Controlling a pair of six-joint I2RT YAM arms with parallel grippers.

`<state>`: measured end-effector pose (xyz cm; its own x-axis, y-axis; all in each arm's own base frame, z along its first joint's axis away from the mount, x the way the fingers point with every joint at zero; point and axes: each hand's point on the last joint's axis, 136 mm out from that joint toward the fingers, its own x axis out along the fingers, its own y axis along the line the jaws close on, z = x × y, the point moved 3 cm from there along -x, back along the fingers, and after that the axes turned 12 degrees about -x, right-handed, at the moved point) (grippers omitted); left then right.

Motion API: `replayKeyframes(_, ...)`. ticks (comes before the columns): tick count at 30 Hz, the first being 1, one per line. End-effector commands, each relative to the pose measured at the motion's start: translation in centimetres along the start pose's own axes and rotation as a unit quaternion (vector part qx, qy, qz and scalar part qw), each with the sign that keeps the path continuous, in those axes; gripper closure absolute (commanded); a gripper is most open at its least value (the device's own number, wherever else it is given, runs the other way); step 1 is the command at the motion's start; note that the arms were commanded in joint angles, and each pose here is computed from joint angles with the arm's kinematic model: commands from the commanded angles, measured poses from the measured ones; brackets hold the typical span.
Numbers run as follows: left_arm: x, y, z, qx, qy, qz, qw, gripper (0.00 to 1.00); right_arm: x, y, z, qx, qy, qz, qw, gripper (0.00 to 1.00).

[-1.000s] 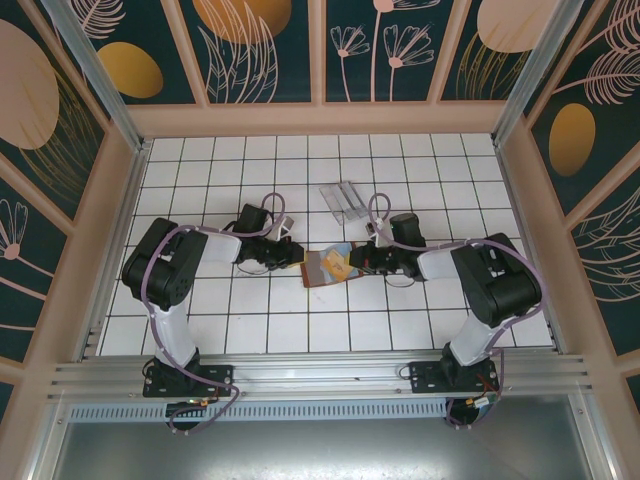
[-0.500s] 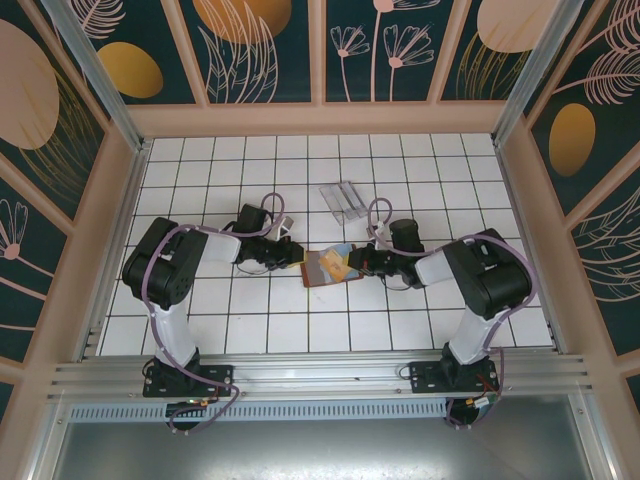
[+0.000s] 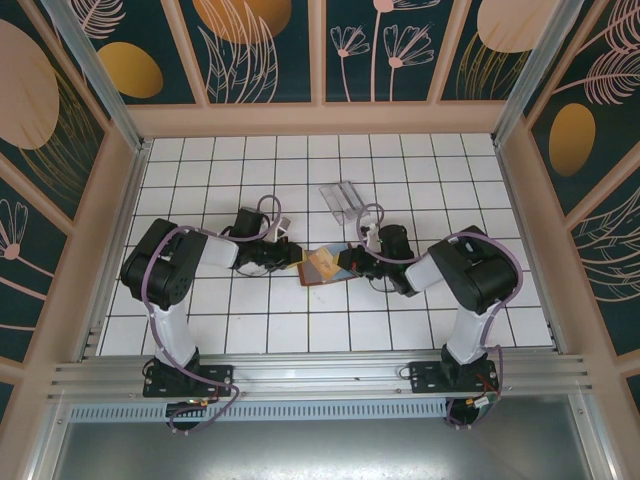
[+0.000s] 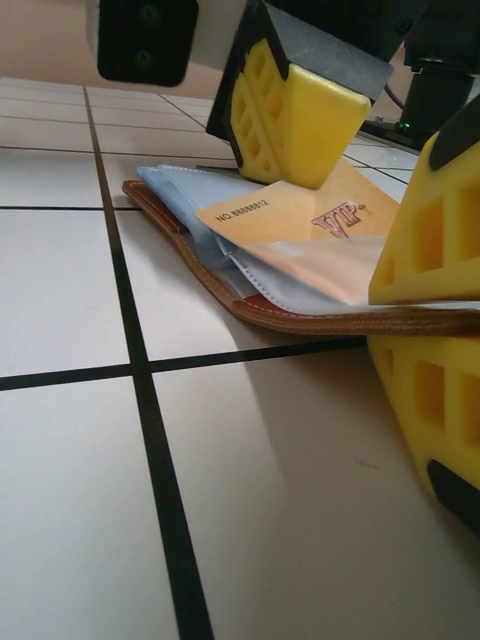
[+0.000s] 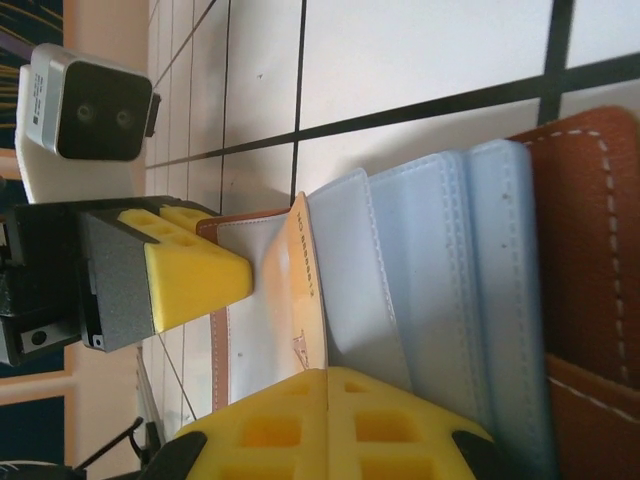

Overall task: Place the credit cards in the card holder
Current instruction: Insert the credit card into the card slot.

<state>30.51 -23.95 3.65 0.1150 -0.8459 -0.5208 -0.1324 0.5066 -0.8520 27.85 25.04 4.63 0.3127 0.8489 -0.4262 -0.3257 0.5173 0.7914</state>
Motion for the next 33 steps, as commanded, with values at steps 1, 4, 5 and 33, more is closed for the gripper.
replayKeyframes(1,0.2,3.0,-1.7,-0.051,0.013,0.035,0.998,0.85,0.1,-1.1,-0.6,0.014,-0.02,-0.016,1.0,1.0)
replayKeyframes(4,0.1,3.3,-1.9,-0.052,0.012,0.04,0.998,0.85,0.2,-1.1,-0.9,0.02,-0.019,-0.007,1.0,1.0)
replayKeyframes(5,0.1,3.5,-1.9,-0.049,0.012,0.045,0.998,0.85,0.2,-1.2,-0.9,0.021,-0.017,-0.008,1.0,1.0)
replayKeyframes(33,-0.1,3.5,-1.4,-0.043,-0.001,0.055,0.998,0.86,1.2,0.0,-0.5,0.027,-0.035,-0.03,0.999,1.0)
